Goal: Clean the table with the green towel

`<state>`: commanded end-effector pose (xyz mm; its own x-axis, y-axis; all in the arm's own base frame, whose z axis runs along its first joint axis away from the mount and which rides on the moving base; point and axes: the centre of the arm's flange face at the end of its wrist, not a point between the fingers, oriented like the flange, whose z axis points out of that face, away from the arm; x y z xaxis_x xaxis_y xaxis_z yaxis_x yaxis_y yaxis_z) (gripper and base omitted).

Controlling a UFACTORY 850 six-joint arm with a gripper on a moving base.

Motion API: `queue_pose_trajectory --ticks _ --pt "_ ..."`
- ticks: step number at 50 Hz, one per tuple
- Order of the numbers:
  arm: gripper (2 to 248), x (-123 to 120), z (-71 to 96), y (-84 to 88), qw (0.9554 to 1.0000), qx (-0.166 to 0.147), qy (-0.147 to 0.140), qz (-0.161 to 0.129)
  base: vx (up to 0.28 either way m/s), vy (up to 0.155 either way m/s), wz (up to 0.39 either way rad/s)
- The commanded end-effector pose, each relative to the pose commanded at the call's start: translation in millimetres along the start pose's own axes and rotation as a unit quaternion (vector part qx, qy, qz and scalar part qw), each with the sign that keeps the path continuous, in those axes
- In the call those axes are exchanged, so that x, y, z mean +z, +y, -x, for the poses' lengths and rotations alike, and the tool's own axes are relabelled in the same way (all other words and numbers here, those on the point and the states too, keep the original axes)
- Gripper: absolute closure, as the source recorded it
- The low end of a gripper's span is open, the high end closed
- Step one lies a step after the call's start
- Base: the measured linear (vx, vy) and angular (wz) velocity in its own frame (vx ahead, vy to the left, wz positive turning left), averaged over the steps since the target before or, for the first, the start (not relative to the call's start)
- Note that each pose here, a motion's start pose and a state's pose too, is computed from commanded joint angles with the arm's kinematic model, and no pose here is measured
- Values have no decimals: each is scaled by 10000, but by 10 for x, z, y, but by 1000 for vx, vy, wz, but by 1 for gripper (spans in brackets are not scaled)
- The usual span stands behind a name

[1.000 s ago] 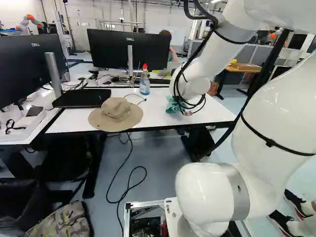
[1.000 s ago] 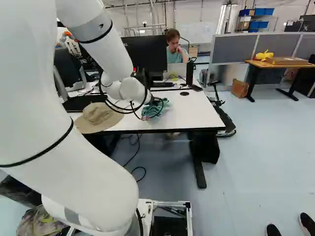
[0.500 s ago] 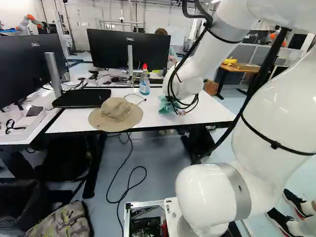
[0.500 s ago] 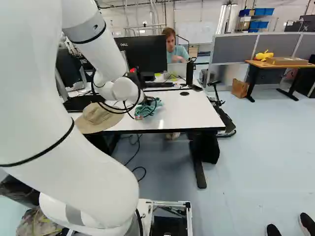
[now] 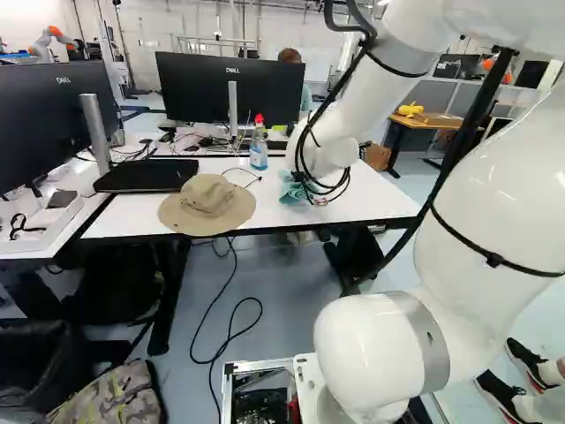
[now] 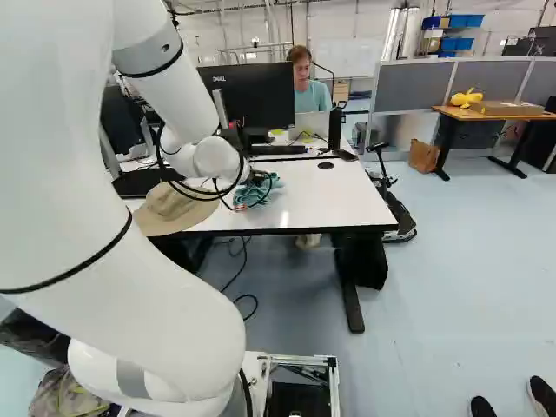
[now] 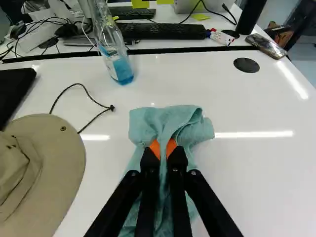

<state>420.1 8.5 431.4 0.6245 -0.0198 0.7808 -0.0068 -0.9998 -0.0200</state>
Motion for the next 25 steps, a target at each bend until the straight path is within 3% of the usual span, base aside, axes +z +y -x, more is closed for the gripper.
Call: queue_pose_trajectory --ticks 25 --pt "217 -1 24 25 9986 498 -127 144 0 0 0"
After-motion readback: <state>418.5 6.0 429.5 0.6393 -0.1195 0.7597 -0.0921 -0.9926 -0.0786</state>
